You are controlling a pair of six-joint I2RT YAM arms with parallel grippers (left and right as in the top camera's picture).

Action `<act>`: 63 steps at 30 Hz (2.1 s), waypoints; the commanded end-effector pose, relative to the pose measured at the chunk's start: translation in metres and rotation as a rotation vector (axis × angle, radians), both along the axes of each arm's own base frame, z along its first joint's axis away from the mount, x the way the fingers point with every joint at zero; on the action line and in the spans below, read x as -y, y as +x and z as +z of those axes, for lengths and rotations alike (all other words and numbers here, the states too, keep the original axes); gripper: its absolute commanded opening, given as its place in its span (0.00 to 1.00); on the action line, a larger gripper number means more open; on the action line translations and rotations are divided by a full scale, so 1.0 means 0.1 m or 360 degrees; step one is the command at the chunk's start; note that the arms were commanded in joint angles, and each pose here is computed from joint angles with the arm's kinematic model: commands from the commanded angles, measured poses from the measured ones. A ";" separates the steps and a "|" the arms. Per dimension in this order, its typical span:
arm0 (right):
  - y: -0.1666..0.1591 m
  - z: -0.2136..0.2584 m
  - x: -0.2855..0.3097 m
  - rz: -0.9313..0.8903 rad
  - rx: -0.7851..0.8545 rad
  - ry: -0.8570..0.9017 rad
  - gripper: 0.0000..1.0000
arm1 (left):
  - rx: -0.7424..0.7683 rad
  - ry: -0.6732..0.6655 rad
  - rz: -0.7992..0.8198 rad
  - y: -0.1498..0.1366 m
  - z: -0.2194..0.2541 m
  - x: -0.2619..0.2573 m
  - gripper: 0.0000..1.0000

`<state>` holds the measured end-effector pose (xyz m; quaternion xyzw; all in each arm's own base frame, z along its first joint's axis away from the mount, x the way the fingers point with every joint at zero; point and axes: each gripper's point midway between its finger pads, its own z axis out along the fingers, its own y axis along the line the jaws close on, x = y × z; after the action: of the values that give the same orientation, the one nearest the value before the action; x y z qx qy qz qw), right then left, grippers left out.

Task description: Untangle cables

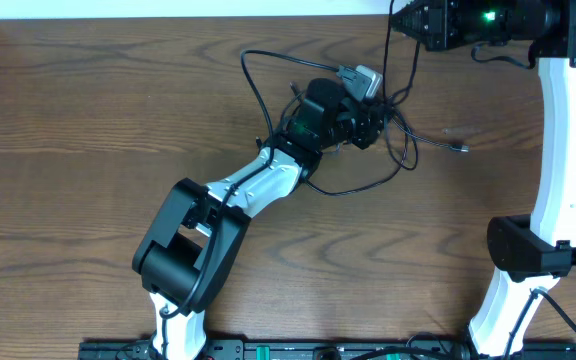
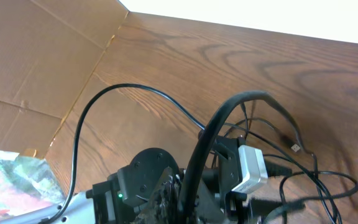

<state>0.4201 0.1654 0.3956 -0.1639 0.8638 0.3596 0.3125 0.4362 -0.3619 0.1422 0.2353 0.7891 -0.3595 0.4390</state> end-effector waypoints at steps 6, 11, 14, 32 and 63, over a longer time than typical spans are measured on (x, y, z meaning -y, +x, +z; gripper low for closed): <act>0.08 -0.04 0.11 -0.0069 0.0032 -0.0078 0.01 | -0.0132 0.0115 0.0156 0.22 -0.14 -0.49 0.08; 0.17 -0.04 0.34 -0.0182 0.0024 -0.0088 0.01 | -0.0319 0.0232 0.0256 0.21 -0.28 -0.93 0.07; 0.22 -0.06 0.50 -0.0264 0.0008 -0.0099 0.01 | -0.0355 0.0335 0.0249 0.12 -0.26 -1.13 0.07; 0.76 -0.92 0.80 -0.0364 -0.0212 -0.0218 0.01 | -0.0184 0.0563 0.0213 -1.04 1.09 -1.84 0.08; 0.35 -0.90 -0.31 0.0498 0.0222 -0.0338 0.99 | 0.1264 -0.0443 0.1096 -1.14 4.11 -2.59 0.07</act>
<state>0.4625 0.1872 0.2943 -0.3226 0.8561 0.2918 0.2791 0.3271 -0.1359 0.5338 0.0985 0.5534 -0.2107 0.7998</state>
